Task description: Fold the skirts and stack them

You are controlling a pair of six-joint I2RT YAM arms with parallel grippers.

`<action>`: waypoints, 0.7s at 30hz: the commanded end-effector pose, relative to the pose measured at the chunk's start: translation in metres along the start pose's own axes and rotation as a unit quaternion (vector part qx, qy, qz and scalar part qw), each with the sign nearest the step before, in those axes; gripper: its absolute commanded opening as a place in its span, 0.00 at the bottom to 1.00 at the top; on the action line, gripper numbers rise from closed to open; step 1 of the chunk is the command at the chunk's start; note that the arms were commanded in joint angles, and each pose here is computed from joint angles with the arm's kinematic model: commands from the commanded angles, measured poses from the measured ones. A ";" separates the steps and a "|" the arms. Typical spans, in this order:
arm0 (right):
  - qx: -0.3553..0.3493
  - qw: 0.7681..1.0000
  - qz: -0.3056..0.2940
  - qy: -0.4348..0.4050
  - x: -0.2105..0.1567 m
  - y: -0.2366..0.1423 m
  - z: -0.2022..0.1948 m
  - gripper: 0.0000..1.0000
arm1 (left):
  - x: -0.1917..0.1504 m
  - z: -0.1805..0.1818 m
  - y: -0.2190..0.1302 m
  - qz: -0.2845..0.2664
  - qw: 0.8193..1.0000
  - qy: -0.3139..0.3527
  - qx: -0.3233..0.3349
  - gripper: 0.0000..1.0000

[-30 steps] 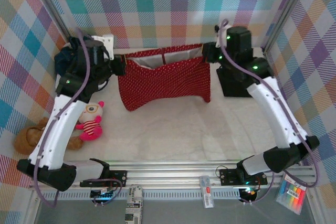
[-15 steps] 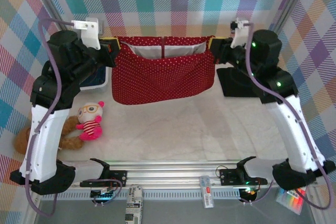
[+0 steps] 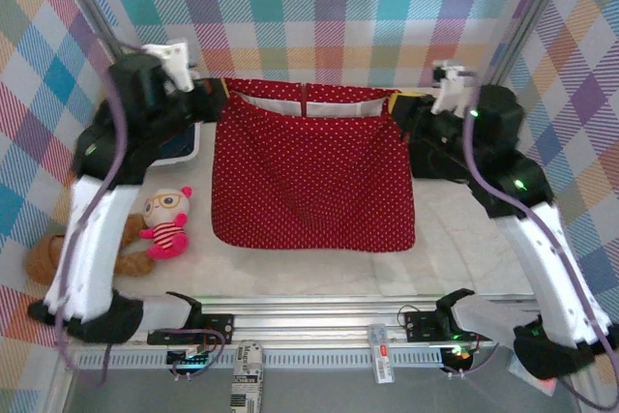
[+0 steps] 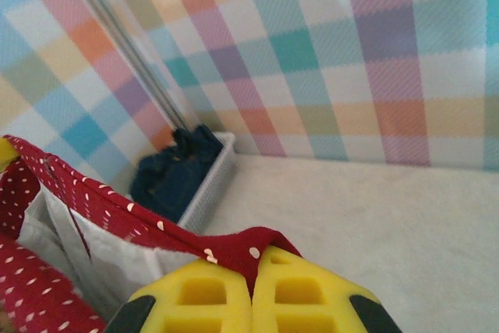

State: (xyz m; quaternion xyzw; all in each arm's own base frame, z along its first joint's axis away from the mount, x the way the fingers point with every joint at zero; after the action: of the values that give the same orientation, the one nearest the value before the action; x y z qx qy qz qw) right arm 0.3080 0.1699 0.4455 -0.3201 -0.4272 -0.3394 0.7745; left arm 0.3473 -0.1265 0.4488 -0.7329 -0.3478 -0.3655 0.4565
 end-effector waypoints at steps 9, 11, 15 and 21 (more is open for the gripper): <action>-0.139 0.949 0.238 0.150 -0.142 0.205 -0.180 0.90 | -0.098 0.107 0.256 0.237 0.962 -0.115 0.068 1.00; -0.138 0.945 0.243 0.169 -0.155 0.210 -0.184 0.91 | -0.102 0.106 0.260 0.233 0.963 -0.122 0.065 1.00; -0.117 0.936 0.272 0.189 -0.182 0.211 -0.183 0.91 | -0.138 0.103 0.259 0.270 0.951 -0.144 0.053 1.00; -0.033 0.921 0.321 0.218 -0.211 0.225 -0.167 0.99 | -0.192 0.080 0.251 0.323 0.926 -0.198 -0.007 1.00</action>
State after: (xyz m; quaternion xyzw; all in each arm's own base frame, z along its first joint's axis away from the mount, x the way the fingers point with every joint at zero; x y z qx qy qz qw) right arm 0.4839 0.1961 0.1451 -0.4380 -0.1158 -0.1921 0.8705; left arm 0.4968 -0.1470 0.1622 -0.8304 -0.1931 -0.0693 0.5180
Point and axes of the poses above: each hand's point on the last joint's axis, 136 mm out from that joint toward the fingers, its own y axis out along the fingers, its own z axis along the line the jaws close on, x = y × z, the point moved 1 cm from there along -y, back along the fingers, and after that the axes turned 3 degrees about y, right-handed, at the moved point
